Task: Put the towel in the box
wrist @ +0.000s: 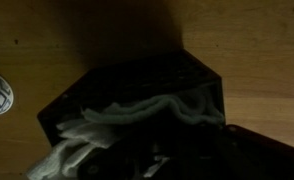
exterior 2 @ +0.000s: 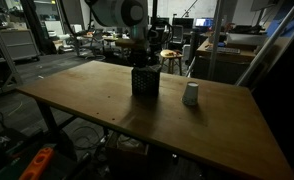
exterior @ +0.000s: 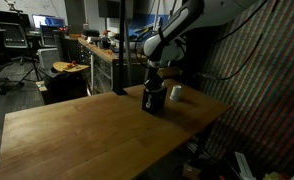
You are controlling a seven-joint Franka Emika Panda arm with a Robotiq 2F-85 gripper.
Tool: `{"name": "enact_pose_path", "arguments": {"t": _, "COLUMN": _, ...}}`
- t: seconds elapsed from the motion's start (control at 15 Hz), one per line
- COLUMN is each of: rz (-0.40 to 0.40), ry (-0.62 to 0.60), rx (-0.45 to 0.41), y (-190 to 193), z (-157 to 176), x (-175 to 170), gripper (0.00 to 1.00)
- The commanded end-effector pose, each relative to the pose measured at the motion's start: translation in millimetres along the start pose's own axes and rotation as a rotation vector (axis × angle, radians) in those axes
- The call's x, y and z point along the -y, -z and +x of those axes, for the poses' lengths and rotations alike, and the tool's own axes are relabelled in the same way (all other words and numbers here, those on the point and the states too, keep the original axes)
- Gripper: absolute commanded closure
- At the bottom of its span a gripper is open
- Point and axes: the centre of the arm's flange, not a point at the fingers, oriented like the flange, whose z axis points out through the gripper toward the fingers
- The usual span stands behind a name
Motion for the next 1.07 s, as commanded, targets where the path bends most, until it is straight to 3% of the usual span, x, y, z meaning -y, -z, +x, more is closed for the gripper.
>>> {"name": "enact_pose_path", "arguments": {"t": 0.0, "rz": 0.032, "ry": 0.003, "rx": -0.017, "y": -0.9, "z": -2.6, "x": -2.7, "gripper": 0.96}}
{"name": "enact_pose_path", "arguments": {"t": 1.0, "rz": -0.042, "ry": -0.052, "rx": -0.134, "y": 85.1, "z": -10.8, "x": -38.5, "gripper": 0.95}}
